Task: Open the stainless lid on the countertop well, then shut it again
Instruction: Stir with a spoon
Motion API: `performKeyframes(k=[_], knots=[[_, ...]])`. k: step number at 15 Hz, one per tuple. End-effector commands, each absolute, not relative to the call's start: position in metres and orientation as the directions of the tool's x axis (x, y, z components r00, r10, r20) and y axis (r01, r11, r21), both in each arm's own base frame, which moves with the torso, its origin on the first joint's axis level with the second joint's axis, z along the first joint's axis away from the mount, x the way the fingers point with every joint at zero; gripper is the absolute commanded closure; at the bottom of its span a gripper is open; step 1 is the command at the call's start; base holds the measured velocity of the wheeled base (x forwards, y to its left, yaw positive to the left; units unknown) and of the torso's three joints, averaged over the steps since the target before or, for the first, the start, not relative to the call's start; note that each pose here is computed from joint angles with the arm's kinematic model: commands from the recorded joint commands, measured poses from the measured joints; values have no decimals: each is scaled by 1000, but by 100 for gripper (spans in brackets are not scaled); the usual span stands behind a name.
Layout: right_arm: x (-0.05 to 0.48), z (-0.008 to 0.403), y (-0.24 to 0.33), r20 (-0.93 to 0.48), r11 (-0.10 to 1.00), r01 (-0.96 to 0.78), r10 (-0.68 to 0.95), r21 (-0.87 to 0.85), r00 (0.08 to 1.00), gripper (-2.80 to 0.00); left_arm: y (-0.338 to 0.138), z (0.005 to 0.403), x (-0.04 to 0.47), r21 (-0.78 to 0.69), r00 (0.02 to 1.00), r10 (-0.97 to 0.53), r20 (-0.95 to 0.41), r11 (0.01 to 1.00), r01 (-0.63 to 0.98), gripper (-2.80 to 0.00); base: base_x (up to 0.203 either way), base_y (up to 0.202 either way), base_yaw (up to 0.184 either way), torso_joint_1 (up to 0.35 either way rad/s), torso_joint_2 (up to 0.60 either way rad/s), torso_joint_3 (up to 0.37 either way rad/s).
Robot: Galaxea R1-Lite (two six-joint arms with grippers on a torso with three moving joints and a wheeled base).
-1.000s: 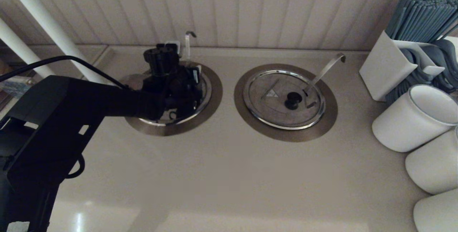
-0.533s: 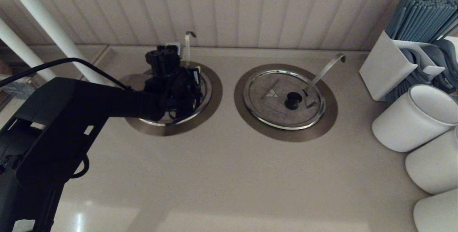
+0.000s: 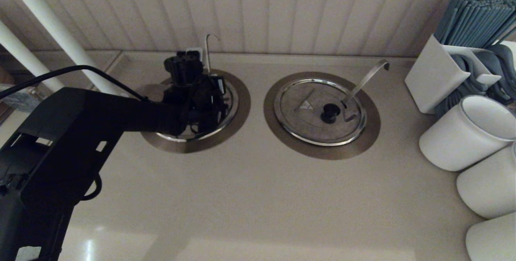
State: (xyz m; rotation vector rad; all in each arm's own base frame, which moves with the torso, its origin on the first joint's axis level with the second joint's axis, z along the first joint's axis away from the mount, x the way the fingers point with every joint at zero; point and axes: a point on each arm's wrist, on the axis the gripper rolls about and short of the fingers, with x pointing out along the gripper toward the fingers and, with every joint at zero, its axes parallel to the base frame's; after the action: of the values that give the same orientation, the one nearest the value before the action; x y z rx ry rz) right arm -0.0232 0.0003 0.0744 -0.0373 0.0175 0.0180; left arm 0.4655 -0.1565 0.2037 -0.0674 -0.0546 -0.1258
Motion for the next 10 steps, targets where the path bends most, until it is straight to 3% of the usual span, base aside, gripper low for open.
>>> performKeyframes(k=[1,8,10], knots=[[-23,74,0,-18,999,-19,18,-38,1000,0,-156,209,463,-68,990,-122,72,990,126,0,0,0,0,0,0,0],[-23,74,0,-18,999,-19,18,-38,1000,0,-135,273,400,-138,984,-122,133,980,140,0,0,0,0,0,0,0],[-23,74,0,-18,999,-19,18,-38,1000,0,-127,274,378,-131,987,-127,101,981,140,0,0,0,0,0,0,0]])
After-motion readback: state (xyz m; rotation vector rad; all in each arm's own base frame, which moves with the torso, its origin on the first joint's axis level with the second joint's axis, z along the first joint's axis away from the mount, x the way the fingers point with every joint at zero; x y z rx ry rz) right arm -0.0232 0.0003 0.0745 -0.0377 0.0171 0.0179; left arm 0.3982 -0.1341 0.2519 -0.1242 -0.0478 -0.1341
